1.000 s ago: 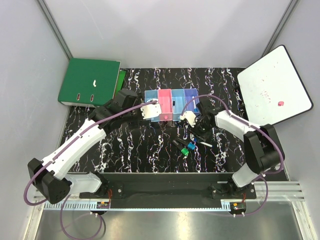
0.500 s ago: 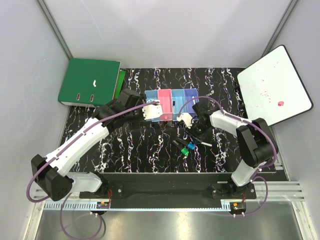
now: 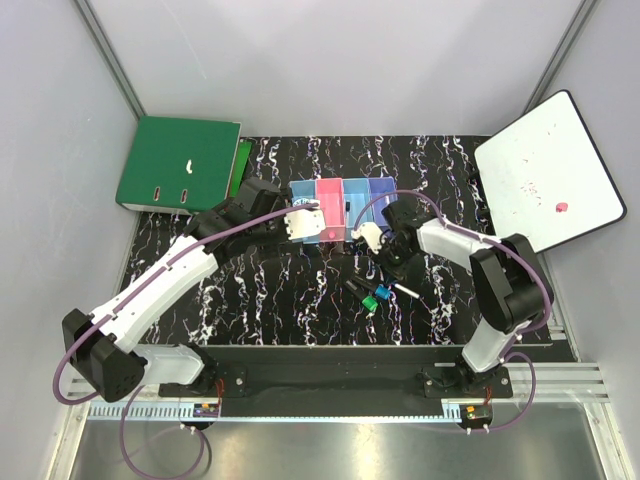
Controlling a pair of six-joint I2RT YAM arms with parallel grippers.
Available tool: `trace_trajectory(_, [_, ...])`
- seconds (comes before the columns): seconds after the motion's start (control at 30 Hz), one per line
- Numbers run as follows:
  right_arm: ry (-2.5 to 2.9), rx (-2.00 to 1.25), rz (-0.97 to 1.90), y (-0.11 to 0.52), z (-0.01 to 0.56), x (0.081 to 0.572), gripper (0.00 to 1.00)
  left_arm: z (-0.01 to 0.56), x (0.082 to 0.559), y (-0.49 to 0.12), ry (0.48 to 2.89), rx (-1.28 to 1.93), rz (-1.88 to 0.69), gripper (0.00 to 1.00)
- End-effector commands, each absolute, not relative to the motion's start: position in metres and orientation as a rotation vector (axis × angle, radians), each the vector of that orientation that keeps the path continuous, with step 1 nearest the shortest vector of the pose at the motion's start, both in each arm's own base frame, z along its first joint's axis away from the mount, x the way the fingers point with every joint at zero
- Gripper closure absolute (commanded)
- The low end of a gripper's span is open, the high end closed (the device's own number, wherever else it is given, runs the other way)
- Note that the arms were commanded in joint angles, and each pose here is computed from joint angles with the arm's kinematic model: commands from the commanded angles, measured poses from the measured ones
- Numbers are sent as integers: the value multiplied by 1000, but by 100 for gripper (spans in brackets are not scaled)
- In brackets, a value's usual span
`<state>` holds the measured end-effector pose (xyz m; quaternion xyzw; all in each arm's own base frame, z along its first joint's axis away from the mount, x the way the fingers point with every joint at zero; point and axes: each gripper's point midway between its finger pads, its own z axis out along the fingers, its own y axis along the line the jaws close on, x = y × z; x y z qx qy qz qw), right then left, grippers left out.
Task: Sort the stationery into containers
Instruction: Pick up the pen from the center of the board, then place the pen in the storage box.
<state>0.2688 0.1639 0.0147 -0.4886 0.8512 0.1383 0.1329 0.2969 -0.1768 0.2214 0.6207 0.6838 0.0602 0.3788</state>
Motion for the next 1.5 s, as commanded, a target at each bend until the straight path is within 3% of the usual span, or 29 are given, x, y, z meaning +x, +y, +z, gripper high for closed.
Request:
trace_trajectory(0.0, [2357, -1356, 311, 171, 64, 293, 100, 244, 299, -179, 1691, 1540, 167, 11])
trace_trajectory(0.3, [2196, -984, 247, 188, 193, 347, 100, 254, 294, -176, 1680, 1499, 152, 11])
trace_trajectory(0.43, [2206, -781, 276, 202, 220, 380, 100, 255, 290, -176, 1679, 1494, 141, 11])
trace_trajectory(0.63, [2305, -423, 341, 221, 213, 444, 100, 261, 288, -173, 1658, 1488, 151, 11])
trace_trajectory(0.9, [2343, -269, 408, 248, 175, 510, 100, 256, 281, -170, 1639, 1513, 149, 11])
trace_trajectory(1.33, [2440, -260, 408, 245, 110, 524, 100, 260, 285, -180, 1621, 1528, 116, 11])
trace_trajectory(1.4, [2449, -276, 406, 245, 105, 523, 95, 260, 286, -181, 1623, 1526, 111, 11])
trace_trajectory(1.47, [2450, -288, 408, 245, 103, 523, 82, 261, 286, -181, 1624, 1523, 111, 11])
